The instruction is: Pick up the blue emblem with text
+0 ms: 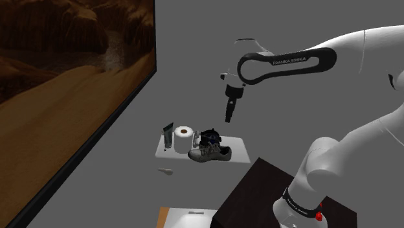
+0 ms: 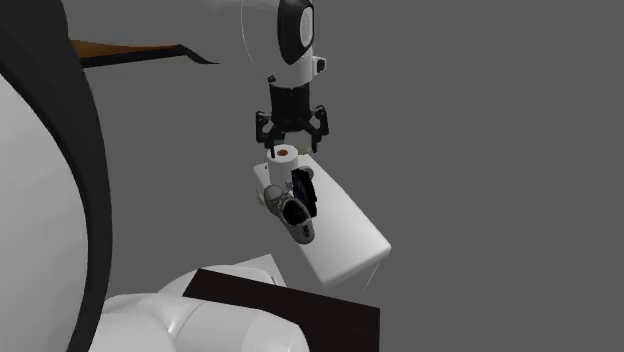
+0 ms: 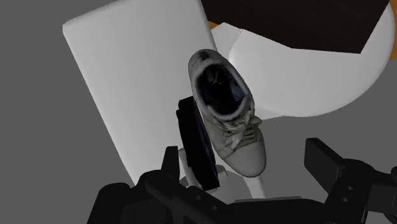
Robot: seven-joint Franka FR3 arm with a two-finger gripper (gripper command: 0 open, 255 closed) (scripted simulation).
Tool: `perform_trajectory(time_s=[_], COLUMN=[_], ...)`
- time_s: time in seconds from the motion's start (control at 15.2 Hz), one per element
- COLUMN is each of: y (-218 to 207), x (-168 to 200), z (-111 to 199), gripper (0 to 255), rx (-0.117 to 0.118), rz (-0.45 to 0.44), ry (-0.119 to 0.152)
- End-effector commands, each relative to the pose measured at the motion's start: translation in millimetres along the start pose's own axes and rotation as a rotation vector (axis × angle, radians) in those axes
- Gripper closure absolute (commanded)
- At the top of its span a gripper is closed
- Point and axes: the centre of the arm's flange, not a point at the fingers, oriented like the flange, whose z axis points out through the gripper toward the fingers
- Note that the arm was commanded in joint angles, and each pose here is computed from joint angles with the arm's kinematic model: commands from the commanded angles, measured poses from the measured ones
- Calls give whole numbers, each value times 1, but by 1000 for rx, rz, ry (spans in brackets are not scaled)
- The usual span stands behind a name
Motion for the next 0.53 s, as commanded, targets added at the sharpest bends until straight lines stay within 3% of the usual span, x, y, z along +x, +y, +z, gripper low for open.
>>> perform_trajectory(time_s=[0.0,0.46], y=[10,33], x=[14,66], z=[20,95], gripper=[0,0], rx=[0,5], rz=[-62,-268], ry=[-3,-18])
